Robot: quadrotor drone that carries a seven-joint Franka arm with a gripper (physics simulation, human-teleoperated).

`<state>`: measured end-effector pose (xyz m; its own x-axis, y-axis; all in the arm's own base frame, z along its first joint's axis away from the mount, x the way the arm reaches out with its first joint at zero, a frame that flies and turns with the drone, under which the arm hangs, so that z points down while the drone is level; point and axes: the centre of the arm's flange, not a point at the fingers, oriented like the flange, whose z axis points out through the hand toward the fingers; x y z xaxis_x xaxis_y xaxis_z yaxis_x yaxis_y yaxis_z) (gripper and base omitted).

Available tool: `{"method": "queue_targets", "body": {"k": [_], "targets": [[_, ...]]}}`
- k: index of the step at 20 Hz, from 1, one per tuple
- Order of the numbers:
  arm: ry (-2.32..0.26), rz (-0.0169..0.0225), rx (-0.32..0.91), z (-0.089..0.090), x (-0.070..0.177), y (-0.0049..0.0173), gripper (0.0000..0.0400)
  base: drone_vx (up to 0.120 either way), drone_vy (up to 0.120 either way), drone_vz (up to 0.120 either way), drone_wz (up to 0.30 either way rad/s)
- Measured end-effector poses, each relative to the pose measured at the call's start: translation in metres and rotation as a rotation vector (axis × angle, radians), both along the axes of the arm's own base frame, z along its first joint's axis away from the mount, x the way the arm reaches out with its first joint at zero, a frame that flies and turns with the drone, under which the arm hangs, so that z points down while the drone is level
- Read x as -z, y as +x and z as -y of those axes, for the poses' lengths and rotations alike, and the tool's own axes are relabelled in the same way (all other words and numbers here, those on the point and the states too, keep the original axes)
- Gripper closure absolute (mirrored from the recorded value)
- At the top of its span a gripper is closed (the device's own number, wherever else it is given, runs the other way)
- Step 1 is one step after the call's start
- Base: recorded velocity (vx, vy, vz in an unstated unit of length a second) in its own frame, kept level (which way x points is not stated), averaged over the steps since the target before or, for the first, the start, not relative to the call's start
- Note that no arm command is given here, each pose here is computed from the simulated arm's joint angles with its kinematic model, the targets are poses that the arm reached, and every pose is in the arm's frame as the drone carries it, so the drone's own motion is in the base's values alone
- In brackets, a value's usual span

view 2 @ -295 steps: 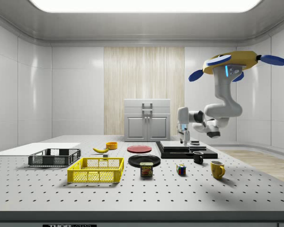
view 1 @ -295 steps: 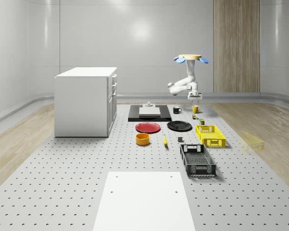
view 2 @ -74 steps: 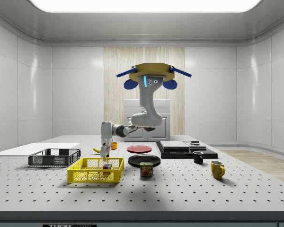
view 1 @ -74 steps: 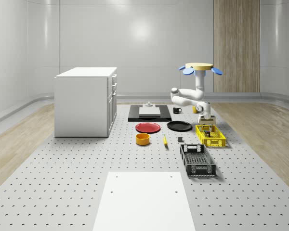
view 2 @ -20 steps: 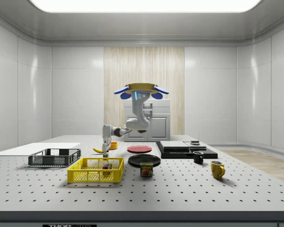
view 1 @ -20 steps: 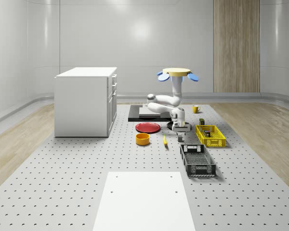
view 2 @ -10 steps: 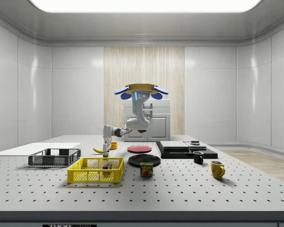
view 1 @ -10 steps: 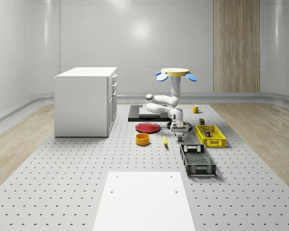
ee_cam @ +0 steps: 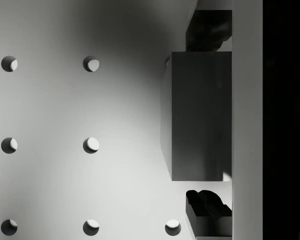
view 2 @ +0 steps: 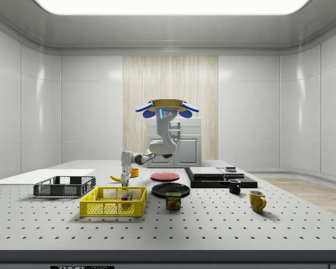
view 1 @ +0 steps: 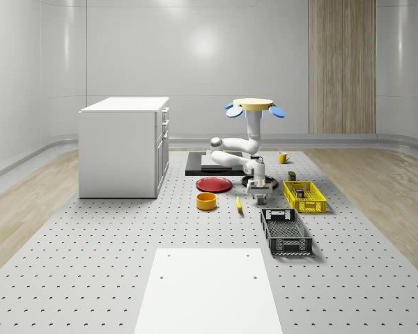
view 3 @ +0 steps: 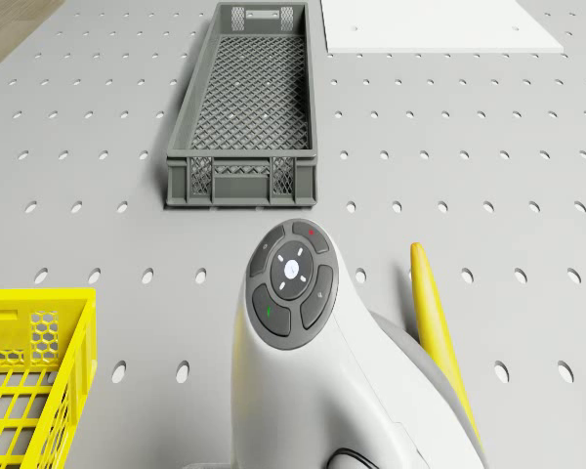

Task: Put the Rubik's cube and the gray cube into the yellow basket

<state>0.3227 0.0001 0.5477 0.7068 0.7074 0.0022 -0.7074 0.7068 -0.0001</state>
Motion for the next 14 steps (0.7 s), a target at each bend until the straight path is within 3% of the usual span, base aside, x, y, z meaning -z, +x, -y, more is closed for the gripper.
{"method": "queue_targets", "body": {"k": [4,8,11,14], "targets": [[0.000,0.0000,0.000,0.0000,-0.0018,0.0032,0.0000,0.000,0.000,0.000,0.000],[0.000,0.0000,0.000,0.0000,-0.0025,0.0050,0.0000,0.000,0.000,0.000,0.000],[0.000,0.0001,0.000,0.0000,-0.0028,0.0055,0.0079,0.000,0.000,0.000,0.000],[0.000,0.0001,0.000,0.0000,-0.0029,0.0058,0.0116,0.000,0.000,0.000,0.000]]}}
